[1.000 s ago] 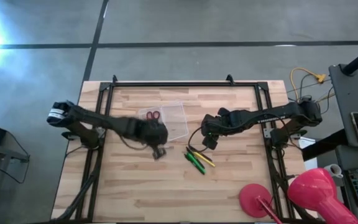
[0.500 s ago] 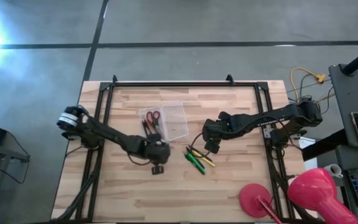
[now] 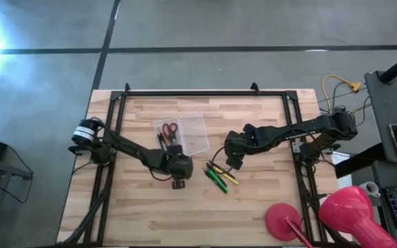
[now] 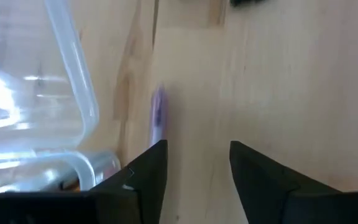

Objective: Pick & place school supplies into a supply box
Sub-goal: Put the violet pen into the transparent supply box

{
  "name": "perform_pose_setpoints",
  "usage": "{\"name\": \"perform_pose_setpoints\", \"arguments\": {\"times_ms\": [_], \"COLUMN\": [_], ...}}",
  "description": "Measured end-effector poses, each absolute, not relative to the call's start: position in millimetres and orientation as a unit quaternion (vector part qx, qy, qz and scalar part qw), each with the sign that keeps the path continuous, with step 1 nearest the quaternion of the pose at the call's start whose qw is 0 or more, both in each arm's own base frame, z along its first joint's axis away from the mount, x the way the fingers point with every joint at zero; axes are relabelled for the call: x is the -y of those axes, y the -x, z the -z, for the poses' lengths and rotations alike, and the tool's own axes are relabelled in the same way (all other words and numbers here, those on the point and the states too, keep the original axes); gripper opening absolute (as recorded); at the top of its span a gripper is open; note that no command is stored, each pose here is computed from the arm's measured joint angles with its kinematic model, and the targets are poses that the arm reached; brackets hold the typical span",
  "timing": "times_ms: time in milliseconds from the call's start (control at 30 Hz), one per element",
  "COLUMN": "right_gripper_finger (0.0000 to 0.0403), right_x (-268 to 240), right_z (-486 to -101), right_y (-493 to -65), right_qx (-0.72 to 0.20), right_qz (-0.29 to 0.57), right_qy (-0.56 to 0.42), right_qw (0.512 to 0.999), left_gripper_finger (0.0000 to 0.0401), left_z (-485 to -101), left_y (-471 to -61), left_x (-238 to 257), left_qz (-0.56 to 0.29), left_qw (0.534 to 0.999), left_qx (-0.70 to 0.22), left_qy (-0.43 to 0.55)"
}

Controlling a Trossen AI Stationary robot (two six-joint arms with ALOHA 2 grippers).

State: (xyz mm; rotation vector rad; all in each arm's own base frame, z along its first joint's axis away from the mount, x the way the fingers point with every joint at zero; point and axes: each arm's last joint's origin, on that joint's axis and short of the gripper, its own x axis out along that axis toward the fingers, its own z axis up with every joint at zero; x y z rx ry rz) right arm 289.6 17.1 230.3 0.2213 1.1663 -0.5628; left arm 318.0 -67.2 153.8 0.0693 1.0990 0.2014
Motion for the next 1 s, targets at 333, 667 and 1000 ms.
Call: {"name": "perform_pose_setpoints", "arguments": {"times_ms": [333,667,1000], "right_gripper_finger": [0.016,0.016,0.016], "right_x": [-17.1,-17.0,-16.7], "right_z": [-229.9,-226.9,-223.1], "right_y": [-289.6,-288.1,-286.4], "right_qx": [-0.542,-0.543,-0.546], "right_qz": [0.263,0.271,0.274], "right_qy": [-0.104,-0.113,-0.114], "right_qw": [0.791,0.787,0.783], "left_gripper_finger": [0.0158,0.0158,0.0158], "left_z": [-140.6,-152.9,-145.5], "left_y": [-308.2,-309.1,-302.6], "left_x": [49.6,41.9,34.6], "left_qz": [-0.112,-0.139,-0.147], "left_qw": [0.832,0.833,0.821], "left_qx": [-0.543,-0.534,-0.552], "left_qy": [-0.022,-0.029,-0.021]}}
